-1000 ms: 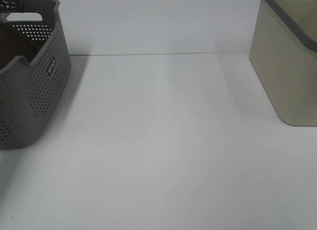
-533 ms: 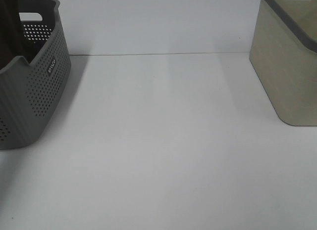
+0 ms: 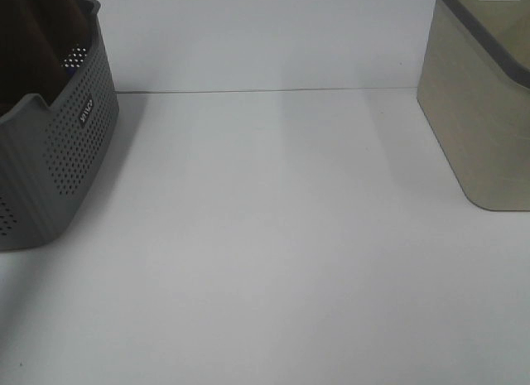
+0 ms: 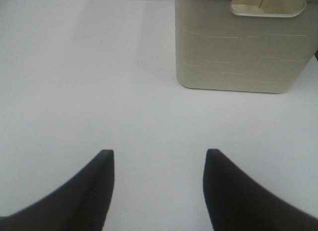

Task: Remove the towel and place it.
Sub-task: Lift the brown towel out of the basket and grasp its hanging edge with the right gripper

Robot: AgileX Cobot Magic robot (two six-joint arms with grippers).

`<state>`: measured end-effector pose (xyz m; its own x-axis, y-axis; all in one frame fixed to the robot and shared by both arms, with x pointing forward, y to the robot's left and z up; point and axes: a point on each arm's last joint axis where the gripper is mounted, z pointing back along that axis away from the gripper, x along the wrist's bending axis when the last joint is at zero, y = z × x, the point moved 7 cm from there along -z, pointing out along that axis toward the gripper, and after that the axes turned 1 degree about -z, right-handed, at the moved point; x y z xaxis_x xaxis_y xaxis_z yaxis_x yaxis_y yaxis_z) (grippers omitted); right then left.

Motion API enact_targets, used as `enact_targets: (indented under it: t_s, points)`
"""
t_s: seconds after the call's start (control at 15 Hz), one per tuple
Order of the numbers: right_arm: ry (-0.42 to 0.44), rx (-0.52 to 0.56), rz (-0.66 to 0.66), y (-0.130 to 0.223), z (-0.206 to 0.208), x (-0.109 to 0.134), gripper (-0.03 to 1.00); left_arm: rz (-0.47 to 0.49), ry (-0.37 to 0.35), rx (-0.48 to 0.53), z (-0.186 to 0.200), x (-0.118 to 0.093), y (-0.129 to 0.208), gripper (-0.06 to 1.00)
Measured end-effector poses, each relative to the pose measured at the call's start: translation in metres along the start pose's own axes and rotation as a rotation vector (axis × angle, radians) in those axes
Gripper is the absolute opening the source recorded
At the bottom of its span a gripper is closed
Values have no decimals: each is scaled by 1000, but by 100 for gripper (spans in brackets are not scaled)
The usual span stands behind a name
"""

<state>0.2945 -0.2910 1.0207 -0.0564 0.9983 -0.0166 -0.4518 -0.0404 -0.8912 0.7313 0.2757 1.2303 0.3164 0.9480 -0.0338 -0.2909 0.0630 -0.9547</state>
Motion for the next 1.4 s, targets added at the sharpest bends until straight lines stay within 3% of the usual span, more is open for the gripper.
enact_targets:
  t_s: [0.2,0.4,0.6,0.87,1.0,1.07,1.27,1.4]
  points:
    - [-2,0,-1,0,0,0,52,-118,159,-68,20,-62,-24,2]
    - [-27,26,-16,0,-4,4,52,-195,310,-64,28,-128,-27,2]
    - [-77,127,-52,-1,-17,11,52,-257,500,10,35,-200,-10,2]
    - [-212,313,-86,-2,-46,30,52,-351,684,60,53,-271,8,2]
    - [-326,353,-58,-11,-61,45,52,-372,743,62,61,-296,12,1]
    - [-445,313,2,-25,-80,60,55,-396,785,56,68,-314,15,1]
    - [-627,205,44,-49,-107,82,69,-413,822,53,75,-329,17,1]
    - [-678,134,57,-60,-122,88,73,-414,826,53,76,-331,18,1]
